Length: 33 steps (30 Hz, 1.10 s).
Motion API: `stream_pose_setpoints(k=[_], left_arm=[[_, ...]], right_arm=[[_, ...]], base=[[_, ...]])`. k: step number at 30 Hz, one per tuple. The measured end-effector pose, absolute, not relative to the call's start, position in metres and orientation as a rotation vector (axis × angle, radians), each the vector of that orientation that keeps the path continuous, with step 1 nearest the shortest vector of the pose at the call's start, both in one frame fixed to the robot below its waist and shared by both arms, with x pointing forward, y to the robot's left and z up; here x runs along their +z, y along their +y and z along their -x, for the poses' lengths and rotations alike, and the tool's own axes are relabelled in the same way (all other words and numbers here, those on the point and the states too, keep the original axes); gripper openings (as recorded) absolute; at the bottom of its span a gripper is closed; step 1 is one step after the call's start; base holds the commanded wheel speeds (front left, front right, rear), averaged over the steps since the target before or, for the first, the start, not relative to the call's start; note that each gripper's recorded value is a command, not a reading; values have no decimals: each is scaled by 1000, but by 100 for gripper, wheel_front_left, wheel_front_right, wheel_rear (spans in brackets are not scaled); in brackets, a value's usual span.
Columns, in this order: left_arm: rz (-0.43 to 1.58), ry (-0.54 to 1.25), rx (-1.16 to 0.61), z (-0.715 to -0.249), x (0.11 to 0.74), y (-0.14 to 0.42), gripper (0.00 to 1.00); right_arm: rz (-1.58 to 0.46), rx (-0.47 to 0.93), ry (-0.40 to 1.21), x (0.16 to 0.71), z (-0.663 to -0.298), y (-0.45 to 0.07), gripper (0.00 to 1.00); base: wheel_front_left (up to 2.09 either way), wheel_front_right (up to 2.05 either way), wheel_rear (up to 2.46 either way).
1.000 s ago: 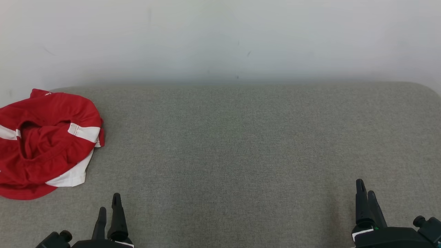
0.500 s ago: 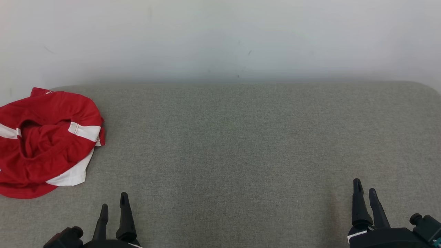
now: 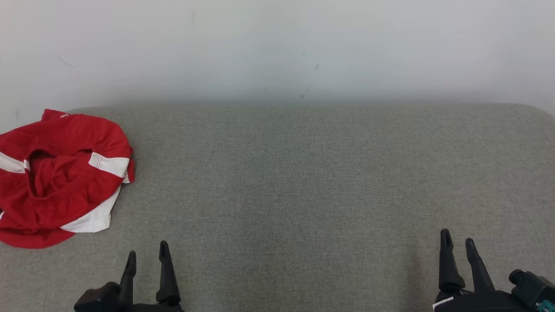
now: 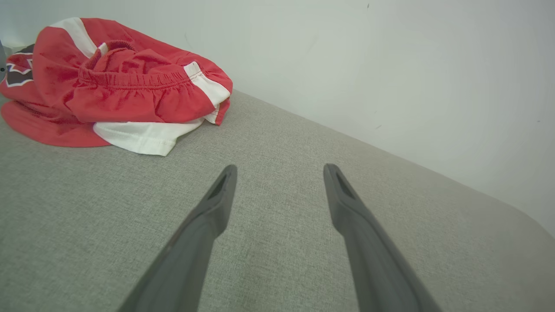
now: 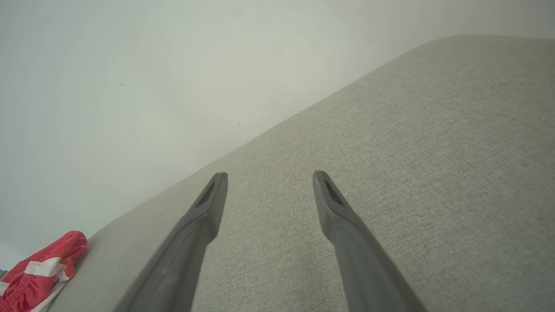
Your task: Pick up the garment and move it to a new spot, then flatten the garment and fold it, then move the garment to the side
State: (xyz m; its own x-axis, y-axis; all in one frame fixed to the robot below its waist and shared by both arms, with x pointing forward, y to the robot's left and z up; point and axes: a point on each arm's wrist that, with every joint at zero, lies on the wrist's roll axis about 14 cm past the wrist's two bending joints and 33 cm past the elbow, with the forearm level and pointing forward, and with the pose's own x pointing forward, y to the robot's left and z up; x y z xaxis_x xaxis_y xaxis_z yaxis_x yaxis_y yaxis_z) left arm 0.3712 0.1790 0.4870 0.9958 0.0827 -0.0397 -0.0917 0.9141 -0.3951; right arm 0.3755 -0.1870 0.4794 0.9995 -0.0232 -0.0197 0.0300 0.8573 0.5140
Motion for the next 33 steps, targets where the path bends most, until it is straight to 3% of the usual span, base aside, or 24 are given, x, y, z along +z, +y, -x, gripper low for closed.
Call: stream_pose_setpoints(k=[11,33], left_arm=[[245,-1,61,-370,491,173,100],[131,-20,37,-365,489,169,100]], right_arm=[[-439,-16,31,472,-374,-185,100],[-300,20,44,464,-372,-178,100]], base=[[0,0,0],[0,0,0]])
